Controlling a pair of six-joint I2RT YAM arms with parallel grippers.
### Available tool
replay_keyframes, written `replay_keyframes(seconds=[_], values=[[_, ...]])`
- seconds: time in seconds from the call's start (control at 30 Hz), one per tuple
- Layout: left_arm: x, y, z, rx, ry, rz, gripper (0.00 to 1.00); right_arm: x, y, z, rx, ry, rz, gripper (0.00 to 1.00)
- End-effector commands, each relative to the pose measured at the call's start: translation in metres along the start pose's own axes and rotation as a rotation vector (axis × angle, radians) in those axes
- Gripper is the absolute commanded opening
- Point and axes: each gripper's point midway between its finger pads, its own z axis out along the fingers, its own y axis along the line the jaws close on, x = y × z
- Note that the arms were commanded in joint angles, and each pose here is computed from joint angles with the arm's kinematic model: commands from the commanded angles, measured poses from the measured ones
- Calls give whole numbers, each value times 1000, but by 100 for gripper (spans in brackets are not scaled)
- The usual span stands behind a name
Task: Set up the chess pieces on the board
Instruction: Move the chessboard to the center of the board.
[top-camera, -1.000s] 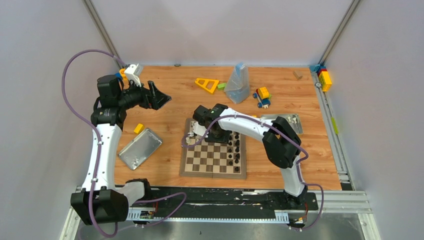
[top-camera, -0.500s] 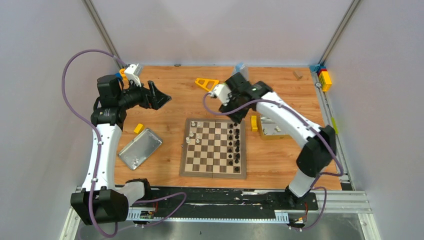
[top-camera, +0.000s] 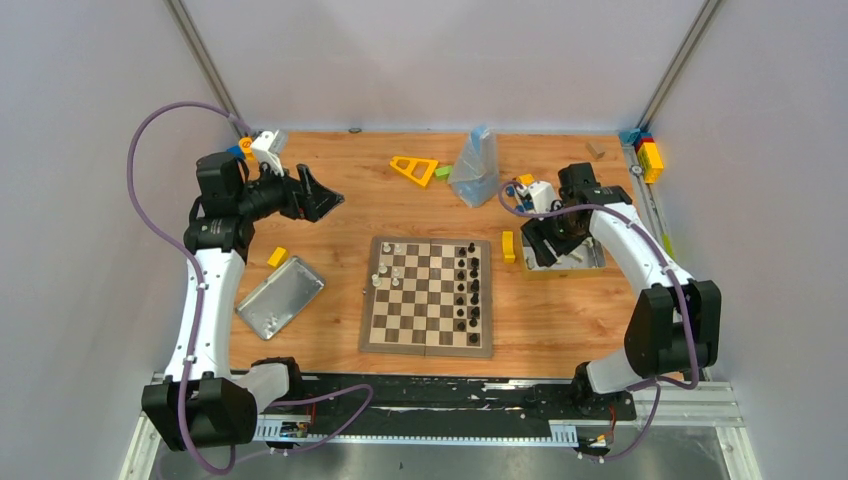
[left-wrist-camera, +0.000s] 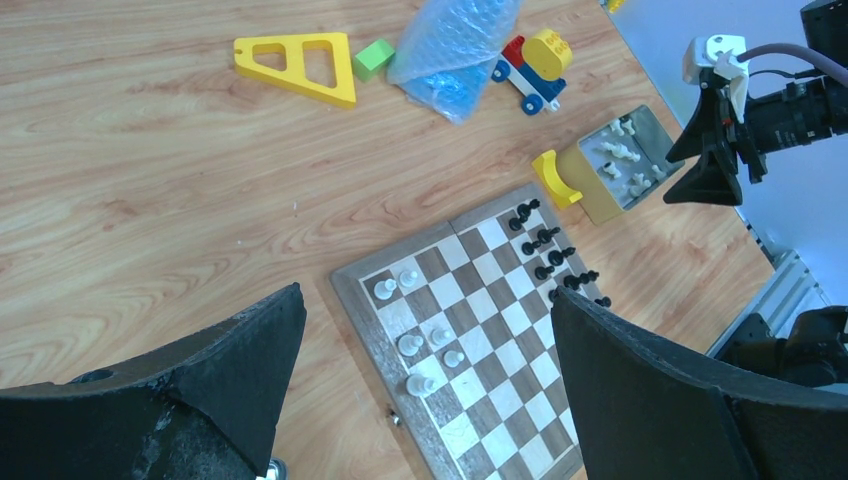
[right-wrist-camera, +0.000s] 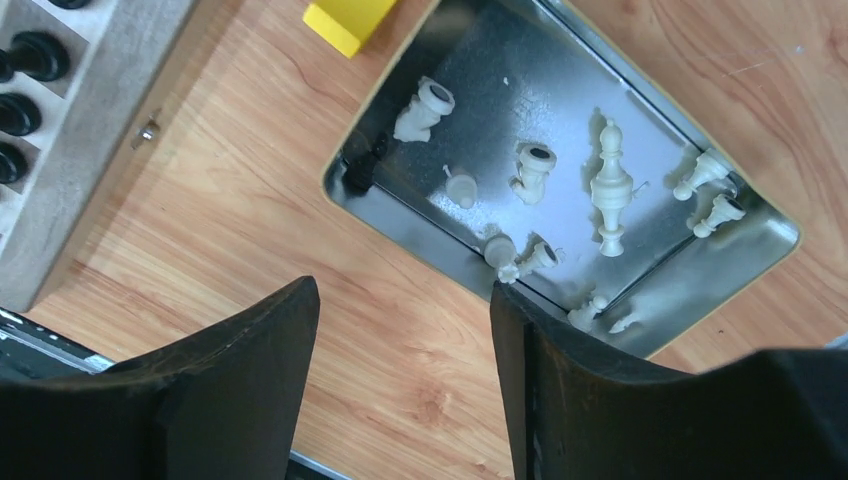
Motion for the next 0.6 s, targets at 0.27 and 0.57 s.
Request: replay_keyframes(seconds=[0.27, 0.57], values=[[-9, -2, -5, 3, -47, 35, 100, 6, -9, 19, -74, -50, -109, 68], [-8, 2, -3, -10, -44, 34, 100, 25, -13, 47, -95, 36, -133, 68]])
